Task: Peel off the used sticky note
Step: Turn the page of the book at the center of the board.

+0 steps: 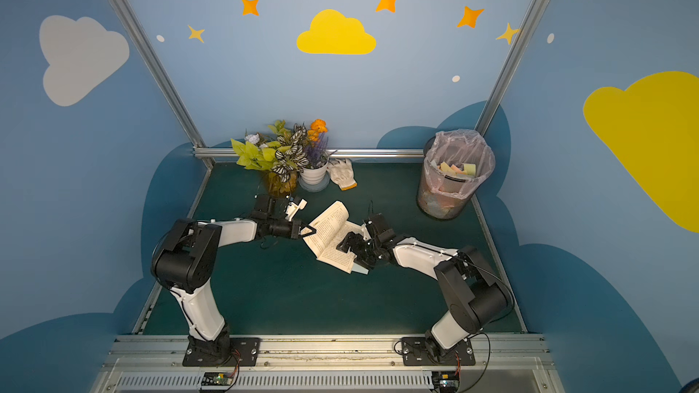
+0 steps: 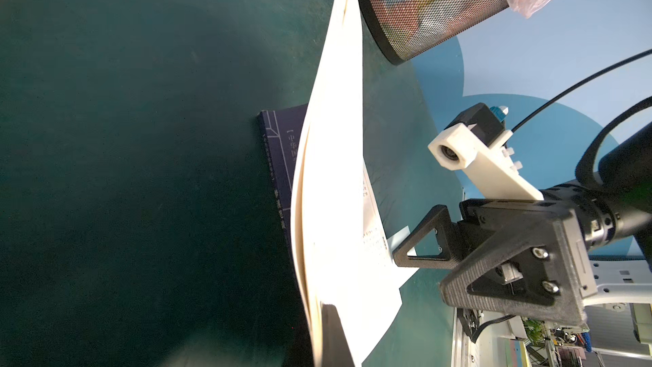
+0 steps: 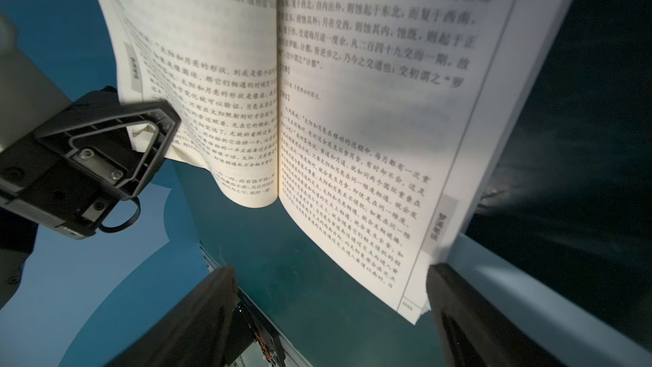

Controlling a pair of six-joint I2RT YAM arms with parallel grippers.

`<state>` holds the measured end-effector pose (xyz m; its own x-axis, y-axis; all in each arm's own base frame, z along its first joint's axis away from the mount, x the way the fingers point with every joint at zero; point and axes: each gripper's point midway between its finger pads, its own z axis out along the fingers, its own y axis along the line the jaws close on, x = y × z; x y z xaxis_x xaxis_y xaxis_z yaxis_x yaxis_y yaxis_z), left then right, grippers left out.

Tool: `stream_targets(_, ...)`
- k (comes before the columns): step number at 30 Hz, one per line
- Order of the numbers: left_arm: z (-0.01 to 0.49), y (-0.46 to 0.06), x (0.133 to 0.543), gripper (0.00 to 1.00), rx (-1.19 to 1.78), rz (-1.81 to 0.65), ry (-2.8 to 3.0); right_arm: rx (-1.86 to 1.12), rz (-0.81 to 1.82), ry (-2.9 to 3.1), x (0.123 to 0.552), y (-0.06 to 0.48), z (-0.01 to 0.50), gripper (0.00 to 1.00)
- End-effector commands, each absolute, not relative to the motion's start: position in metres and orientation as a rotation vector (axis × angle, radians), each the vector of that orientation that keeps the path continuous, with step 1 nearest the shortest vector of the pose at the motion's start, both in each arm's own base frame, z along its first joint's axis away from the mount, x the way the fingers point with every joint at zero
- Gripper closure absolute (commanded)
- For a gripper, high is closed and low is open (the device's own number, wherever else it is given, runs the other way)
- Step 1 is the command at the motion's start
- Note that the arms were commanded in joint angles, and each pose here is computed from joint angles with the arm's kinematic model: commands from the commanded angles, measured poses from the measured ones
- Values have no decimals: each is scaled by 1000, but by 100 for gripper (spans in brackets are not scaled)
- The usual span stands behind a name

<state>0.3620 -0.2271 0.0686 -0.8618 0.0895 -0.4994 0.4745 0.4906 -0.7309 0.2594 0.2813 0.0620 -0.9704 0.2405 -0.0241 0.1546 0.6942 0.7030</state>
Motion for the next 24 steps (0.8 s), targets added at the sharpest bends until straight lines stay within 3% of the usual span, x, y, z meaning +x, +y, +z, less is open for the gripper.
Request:
stream_targets(1, 52, -225, 357, 97, 438, -1315, 2419, 336, 1139, 2772, 262, 283, 60, 10)
stream_targets(24, 51, -225, 357, 97, 436, -1321, 2423, 346, 1132, 2809, 256, 281, 44, 9)
